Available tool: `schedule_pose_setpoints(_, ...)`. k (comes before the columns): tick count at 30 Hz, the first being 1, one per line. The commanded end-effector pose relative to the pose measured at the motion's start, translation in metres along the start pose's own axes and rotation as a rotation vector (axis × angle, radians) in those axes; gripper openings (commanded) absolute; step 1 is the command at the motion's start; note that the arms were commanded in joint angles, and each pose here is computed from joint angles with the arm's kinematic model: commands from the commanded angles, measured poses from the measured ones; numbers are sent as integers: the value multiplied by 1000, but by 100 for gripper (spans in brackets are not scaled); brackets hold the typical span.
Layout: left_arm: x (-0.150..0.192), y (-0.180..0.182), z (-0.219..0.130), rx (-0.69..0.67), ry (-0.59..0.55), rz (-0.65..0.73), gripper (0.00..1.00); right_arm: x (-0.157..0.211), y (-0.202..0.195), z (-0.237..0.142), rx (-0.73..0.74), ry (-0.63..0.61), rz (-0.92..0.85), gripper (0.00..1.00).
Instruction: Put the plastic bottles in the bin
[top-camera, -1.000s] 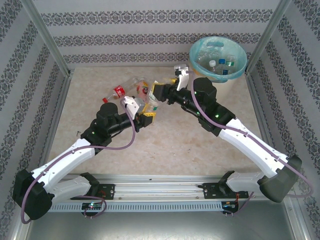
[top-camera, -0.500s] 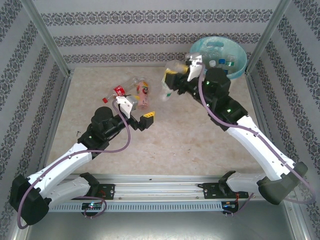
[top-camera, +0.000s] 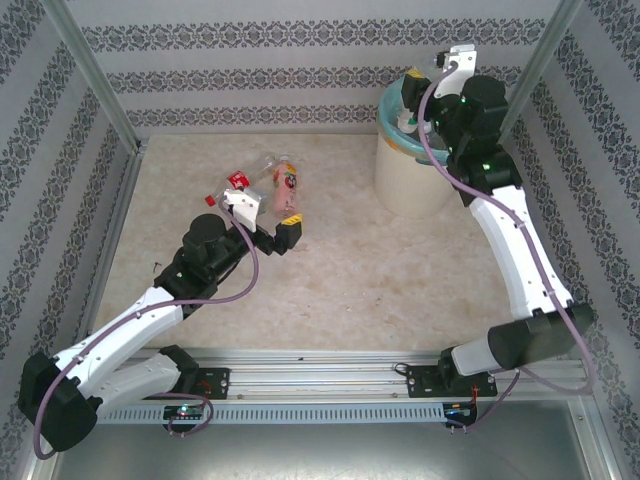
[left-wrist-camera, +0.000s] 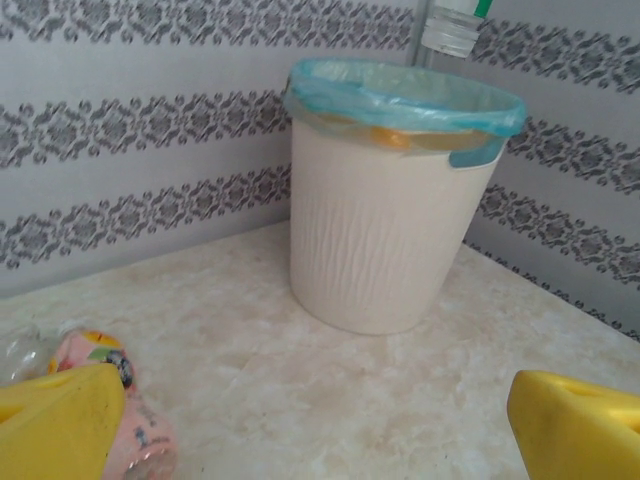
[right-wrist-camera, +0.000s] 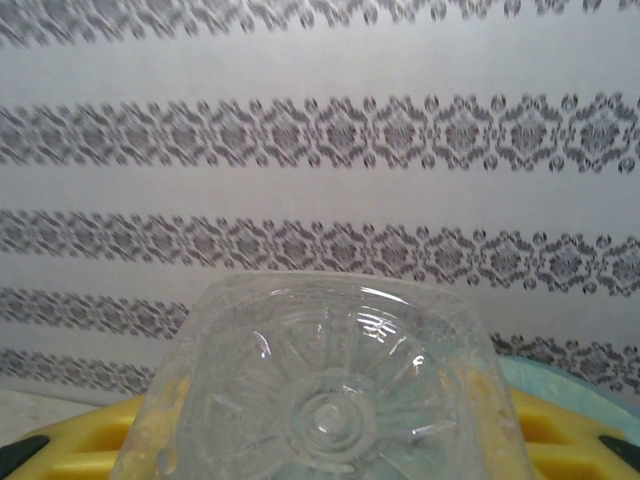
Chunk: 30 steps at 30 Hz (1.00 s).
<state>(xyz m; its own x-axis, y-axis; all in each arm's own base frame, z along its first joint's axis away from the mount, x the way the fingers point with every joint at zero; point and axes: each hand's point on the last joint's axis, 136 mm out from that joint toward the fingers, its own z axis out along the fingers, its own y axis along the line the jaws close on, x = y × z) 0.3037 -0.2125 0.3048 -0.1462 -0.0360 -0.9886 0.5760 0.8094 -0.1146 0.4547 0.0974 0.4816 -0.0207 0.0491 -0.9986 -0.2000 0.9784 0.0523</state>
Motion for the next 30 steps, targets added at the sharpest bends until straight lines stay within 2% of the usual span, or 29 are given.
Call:
schedule_pose_setpoints(1,13,19,4,-114,81,-63,98,1,-10,4,28,12,-13,42)
schedule_pose_setpoints(5,33,35,10,-216,185,-78,98,17,-23,17,56,46,-17,42)
schedule_pose_setpoints(8,40,42,12,-250,205,-90,98,28,-28,26,61,75,-32,42)
schedule_pose_setpoints(17,49,41,19,-246,229,-90,98,68,-47,42,90,184,-45,43)
schedule_pose_setpoints(23,54,42,16,-252,243,-100,98,98,-65,40,123,245,-32,45)
schedule_pose_setpoints(30,56,43,14,-258,248,-105,98,138,-75,38,145,326,-33,51)
